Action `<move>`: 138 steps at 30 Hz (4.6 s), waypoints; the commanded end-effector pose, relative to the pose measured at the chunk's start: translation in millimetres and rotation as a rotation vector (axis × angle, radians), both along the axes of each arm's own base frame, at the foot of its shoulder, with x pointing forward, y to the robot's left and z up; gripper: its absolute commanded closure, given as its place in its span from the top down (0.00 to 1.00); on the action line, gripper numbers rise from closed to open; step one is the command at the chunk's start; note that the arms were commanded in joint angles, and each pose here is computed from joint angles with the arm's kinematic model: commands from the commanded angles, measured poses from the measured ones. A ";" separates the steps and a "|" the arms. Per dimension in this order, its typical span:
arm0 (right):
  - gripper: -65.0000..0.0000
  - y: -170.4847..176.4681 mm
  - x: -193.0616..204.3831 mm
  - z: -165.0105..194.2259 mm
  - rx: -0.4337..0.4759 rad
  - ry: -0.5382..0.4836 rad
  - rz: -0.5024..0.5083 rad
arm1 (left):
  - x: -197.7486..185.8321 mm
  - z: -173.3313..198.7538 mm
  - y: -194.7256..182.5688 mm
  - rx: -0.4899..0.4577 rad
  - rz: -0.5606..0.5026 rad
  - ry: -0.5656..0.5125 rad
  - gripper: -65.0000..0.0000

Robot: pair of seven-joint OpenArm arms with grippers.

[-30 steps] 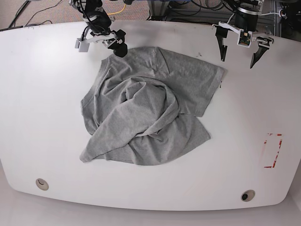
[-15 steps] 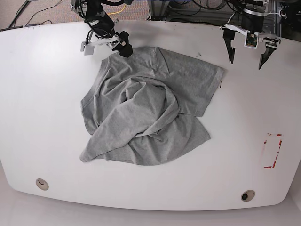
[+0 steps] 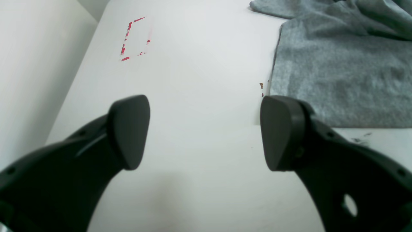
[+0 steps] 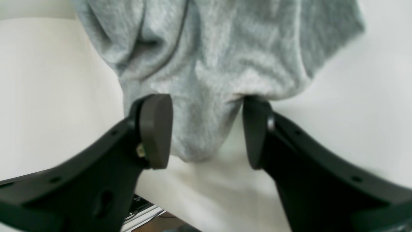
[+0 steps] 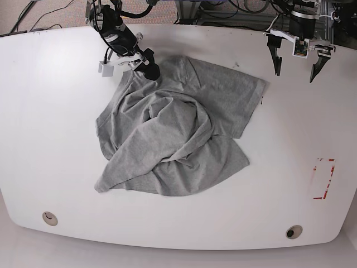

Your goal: Layout the t-shirt on the table in an organized manner, then fold the t-shirt properly

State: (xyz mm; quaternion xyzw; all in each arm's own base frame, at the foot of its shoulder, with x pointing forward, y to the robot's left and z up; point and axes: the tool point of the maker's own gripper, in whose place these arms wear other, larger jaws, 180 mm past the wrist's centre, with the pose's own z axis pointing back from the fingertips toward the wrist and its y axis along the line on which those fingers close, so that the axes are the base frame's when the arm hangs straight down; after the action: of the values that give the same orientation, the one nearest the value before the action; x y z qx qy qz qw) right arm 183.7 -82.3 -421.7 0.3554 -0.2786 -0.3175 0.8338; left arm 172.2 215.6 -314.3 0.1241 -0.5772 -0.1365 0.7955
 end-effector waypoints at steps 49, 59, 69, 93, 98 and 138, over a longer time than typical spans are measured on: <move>0.00 -6.5 3.7 24.4 -0.118 -0.060 0.133 | 40.0 35.6 2.9 0.007 0.006 -0.169 0.78; 0.00 -34.8 -18.9 55.8 -0.214 -0.098 0.131 | 57.4 45.1 -6.7 -0.013 -0.014 -0.221 0.78; 0.00 -74.2 -14.8 71.2 -0.204 -0.126 0.071 | 75.2 46.0 -13.2 -0.031 -0.013 -0.216 0.78; 0.00 -128.5 36.5 122.2 -0.263 -0.305 -0.005 | 142.5 39.5 -59.2 -0.094 -0.041 -0.054 0.78; 0.00 -128.7 39.2 124.1 -0.264 -0.313 -0.006 | 150.5 22.5 -69.0 -0.143 0.009 0.071 0.79; 0.00 -128.4 42.7 125.0 -0.261 -0.322 -0.011 | 178.4 -88.1 -108.1 -0.405 -0.005 0.485 0.92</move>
State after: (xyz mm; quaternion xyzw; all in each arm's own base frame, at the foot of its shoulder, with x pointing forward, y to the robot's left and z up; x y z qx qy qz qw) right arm 222.5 -209.2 -307.8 0.2871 -0.4311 -0.2329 0.8231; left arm 341.5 111.5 -412.4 -0.0660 -0.3710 -0.0461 0.9252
